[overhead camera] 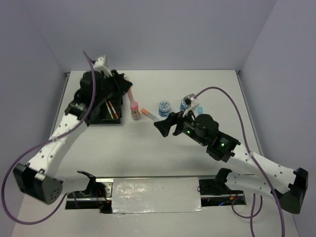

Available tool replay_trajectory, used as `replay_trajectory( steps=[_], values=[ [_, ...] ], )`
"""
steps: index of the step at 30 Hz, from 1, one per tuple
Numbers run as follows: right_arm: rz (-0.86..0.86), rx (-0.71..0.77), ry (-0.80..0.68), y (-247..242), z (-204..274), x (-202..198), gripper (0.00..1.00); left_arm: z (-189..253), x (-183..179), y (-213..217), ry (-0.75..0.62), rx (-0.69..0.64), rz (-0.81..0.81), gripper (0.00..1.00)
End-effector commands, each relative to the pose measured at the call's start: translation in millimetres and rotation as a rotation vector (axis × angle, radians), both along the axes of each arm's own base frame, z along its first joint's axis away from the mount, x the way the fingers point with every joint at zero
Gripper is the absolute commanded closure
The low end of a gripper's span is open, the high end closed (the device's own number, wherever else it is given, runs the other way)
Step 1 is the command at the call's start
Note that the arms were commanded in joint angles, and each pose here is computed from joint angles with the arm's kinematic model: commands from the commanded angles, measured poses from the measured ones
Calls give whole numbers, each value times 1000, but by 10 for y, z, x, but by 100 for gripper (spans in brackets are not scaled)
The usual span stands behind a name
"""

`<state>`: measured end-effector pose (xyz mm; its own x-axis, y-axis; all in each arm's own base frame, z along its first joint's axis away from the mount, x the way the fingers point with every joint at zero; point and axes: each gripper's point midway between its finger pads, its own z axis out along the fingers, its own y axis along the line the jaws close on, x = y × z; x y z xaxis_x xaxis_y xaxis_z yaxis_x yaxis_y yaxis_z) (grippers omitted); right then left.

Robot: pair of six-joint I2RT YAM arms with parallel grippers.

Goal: Sort the stationery into containers
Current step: Pick up the pen from the center of the board, then place the pen in the storage box.

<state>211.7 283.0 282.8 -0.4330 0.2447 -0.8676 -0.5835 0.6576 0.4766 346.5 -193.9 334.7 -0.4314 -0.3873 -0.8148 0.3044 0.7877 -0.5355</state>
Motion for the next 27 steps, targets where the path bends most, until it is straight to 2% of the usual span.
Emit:
replay_trajectory(
  steps=[1, 3, 4, 5, 7, 8, 10, 12, 13, 16, 21, 27],
  values=[
    [-26, 31, -37, -252, 46, -4, 0, -138, 649, 824, 65, 57, 238, 100],
    [-35, 28, -55, -367, 69, -29, 0, -62, 1062, 1073, 29, 118, 315, 100],
    [-32, 5, -42, -393, -2, -53, 0, 188, 1251, 1151, -57, 130, 360, 100],
    [-30, -4, -56, -425, 18, -69, 0, -20, 1502, 1178, -53, 193, 357, 100],
    [-21, -24, -49, -454, -47, -103, 0, 49, 1805, 1228, -112, 207, 370, 100],
    [0, -24, -66, -458, -24, -145, 0, -264, 2035, 1330, -53, 227, 408, 100],
    [31, -37, -68, -460, -85, -210, 0, -493, 2315, 1409, -18, 226, 425, 100],
    [44, -36, -77, -498, -110, -269, 0, -448, 2490, 1495, -53, 222, 430, 100],
    [45, -39, -80, -515, -126, -279, 0, -670, 2592, 1528, -18, 242, 427, 100],
    [45, -56, -73, -579, -202, -329, 0, -895, 2722, 1699, 17, 257, 455, 100],
    [77, -63, -71, -571, -302, -387, 0, -1237, 2854, 1925, 32, 211, 475, 97],
    [76, -96, -57, -539, -409, -344, 0, -1510, 2943, 1835, 55, 164, 437, 94]
  ],
)
